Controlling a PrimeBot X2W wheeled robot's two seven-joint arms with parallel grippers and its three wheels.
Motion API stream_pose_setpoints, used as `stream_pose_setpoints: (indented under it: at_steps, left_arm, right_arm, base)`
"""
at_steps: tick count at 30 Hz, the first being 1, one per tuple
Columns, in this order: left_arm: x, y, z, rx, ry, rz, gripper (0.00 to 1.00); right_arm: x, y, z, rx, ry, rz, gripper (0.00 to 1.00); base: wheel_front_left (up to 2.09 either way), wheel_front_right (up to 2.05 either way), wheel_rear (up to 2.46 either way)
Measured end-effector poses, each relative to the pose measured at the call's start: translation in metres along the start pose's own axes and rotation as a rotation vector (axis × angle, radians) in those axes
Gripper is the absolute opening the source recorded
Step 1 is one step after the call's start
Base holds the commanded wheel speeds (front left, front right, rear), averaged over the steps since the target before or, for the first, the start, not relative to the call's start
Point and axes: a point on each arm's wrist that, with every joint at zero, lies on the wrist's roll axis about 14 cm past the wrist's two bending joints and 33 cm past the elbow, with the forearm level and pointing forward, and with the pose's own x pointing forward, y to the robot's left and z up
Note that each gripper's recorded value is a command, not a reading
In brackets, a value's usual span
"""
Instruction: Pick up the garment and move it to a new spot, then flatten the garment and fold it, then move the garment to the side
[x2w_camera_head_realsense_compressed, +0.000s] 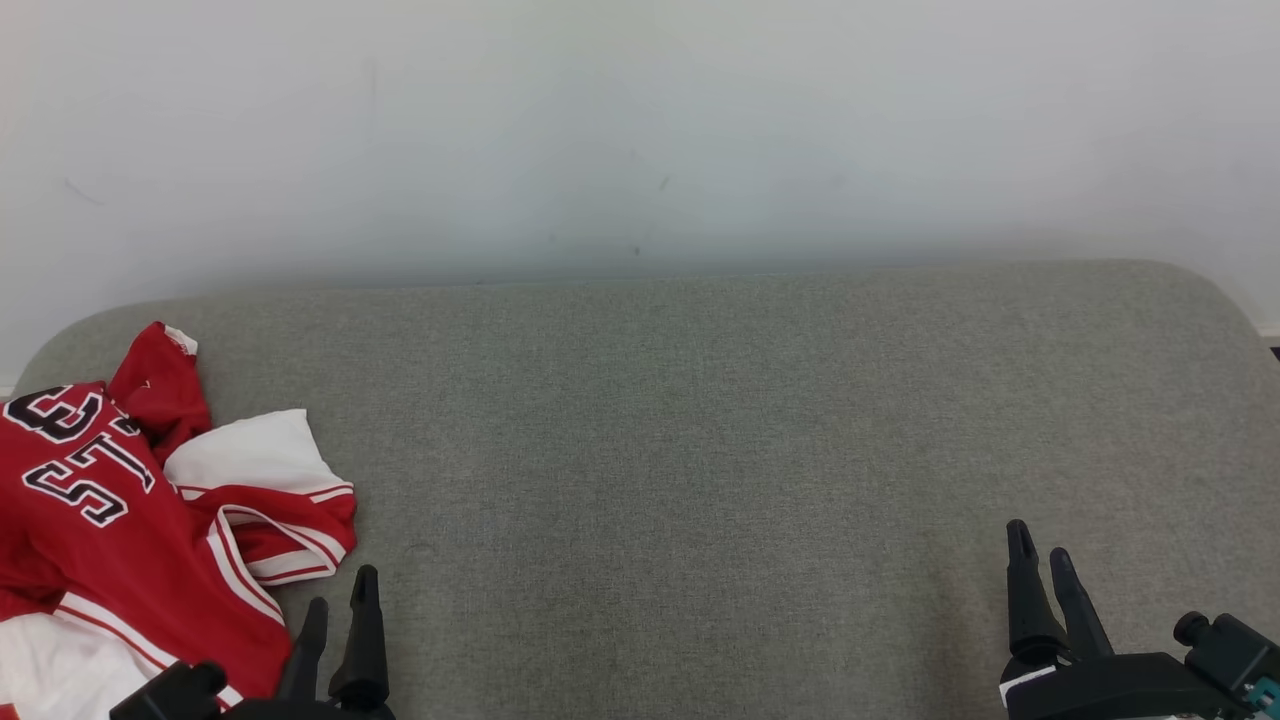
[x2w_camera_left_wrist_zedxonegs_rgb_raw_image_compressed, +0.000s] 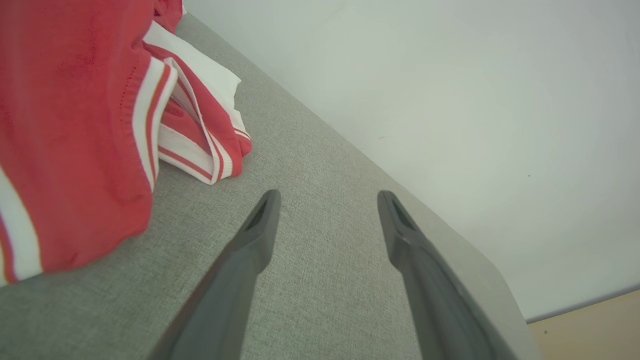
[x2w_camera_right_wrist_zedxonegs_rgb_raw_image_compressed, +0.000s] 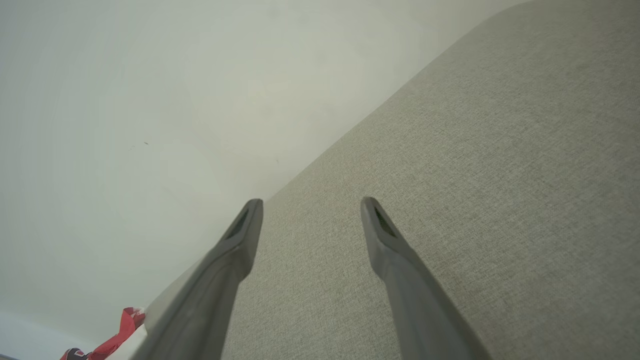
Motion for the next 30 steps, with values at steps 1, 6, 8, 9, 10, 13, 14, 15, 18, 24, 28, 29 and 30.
stream_pose_setpoints:
  at_steps: [1,6,8,9,10,13,14,15,18,24,28,29,30]
  left_arm:
    - [0.000,0.000,0.000,0.000,0.000,0.000,1.00]
    - [0.000,-0.004,0.002,0.107,-0.014,-0.014,1.00]
    - [0.000,-0.006,0.003,0.136,-0.020,-0.020,1.00]
    - [-0.001,-0.006,0.002,0.152,-0.019,-0.024,1.00]
    - [-0.001,-0.007,0.002,0.170,-0.021,-0.027,1.00]
    - [-0.002,-0.008,0.000,0.212,-0.022,-0.031,1.00]
    - [-0.002,-0.008,0.000,0.243,-0.026,-0.033,1.00]
    - [-0.002,-0.009,0.000,0.254,-0.026,-0.037,1.00]
    - [-0.003,-0.013,0.001,0.295,-0.036,-0.050,1.00]
    - [-0.005,-0.016,0.001,0.354,-0.048,-0.066,1.00]
    - [-0.006,-0.019,0.005,0.381,-0.067,-0.075,1.00]
    - [-0.006,-0.019,0.005,0.383,-0.069,-0.075,1.00]
    - [-0.006,-0.018,0.006,0.388,-0.073,-0.074,1.00]
  right_arm:
    - [0.000,0.000,0.000,0.000,0.000,0.000,1.00]
    - [0.000,0.000,-0.001,-0.073,0.003,0.006,1.00]
    - [0.000,0.000,-0.002,-0.100,0.002,0.007,1.00]
    - [0.000,0.000,-0.002,-0.112,0.003,0.007,1.00]
    - [0.000,-0.001,-0.003,-0.124,0.003,0.007,1.00]
    - [0.000,0.000,-0.003,-0.157,0.001,0.011,1.00]
    - [0.000,0.001,-0.003,-0.176,-0.001,0.015,1.00]
    - [0.000,0.001,-0.003,-0.187,-0.002,0.017,1.00]
    - [0.000,0.001,-0.003,-0.219,0.000,0.020,1.00]
    - [0.000,0.003,-0.004,-0.277,-0.004,0.033,1.00]
    - [0.000,0.005,-0.005,-0.314,-0.004,0.044,1.00]
    - [0.000,0.006,-0.006,-0.326,-0.003,0.047,1.00]
    - [0.000,0.007,-0.006,-0.336,-0.003,0.050,1.00]
  base:
    - [0.00,0.00,0.00]
    - [0.00,0.00,0.00]
    - [0.00,0.00,0.00]
    - [0.00,0.00,0.00]
    - [0.00,0.00,0.00]
    - [0.00,0.00,0.00]
    - [0.00,0.00,0.00]
    - [0.00,0.00,0.00]
    - [0.00,0.00,0.00]
    - [0.00,0.00,0.00]
    - [0.00,0.00,0.00]
    - [0.00,0.00,0.00]
    - [0.00,0.00,0.00]
